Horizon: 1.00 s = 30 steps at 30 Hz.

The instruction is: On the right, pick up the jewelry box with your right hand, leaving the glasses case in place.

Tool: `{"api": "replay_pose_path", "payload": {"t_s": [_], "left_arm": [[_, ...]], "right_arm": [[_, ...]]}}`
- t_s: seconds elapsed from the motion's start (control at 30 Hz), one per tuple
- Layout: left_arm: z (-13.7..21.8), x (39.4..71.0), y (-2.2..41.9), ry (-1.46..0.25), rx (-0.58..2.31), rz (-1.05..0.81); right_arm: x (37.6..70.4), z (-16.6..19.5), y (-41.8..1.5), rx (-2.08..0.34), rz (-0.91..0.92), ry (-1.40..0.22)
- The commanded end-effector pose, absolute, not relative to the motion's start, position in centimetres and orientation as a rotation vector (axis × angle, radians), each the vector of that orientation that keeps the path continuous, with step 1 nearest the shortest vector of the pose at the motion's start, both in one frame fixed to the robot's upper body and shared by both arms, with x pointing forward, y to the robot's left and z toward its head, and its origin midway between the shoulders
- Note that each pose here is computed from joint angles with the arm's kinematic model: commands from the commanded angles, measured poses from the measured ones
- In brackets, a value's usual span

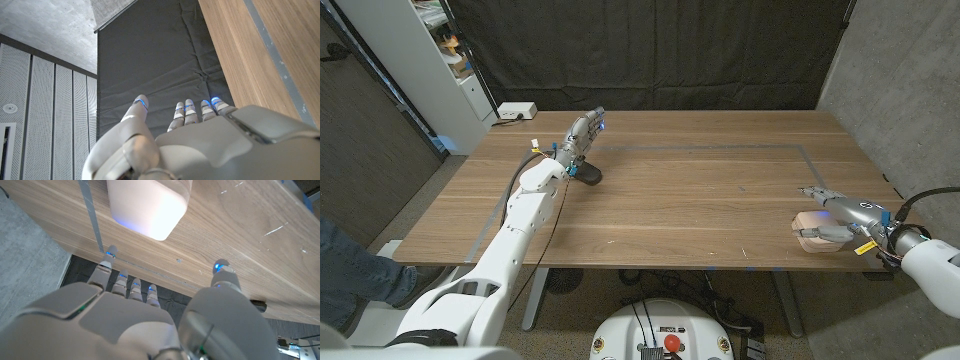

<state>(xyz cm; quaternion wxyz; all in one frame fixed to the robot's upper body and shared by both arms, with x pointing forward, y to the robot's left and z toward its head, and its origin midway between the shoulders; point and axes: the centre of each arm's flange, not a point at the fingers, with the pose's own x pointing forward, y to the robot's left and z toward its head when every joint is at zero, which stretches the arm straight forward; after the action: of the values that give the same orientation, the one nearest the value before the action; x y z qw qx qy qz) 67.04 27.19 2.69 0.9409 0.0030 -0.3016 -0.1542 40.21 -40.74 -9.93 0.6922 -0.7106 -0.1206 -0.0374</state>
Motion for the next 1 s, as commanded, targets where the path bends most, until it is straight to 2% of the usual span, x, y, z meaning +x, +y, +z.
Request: {"api": "replay_pose_path", "payload": {"t_s": [0.03, 1.0], "left_arm": [[2.3, 66.9, 27.4, -0.611, 0.001, -0.313], [2.0, 66.7, 26.9, -0.591, 0.01, -0.309]], "right_arm": [[40.5, -10.5, -41.2, -1.594, -0.078, -0.217], [41.6, -11.7, -42.5, -1.589, -0.076, -0.162]]}}
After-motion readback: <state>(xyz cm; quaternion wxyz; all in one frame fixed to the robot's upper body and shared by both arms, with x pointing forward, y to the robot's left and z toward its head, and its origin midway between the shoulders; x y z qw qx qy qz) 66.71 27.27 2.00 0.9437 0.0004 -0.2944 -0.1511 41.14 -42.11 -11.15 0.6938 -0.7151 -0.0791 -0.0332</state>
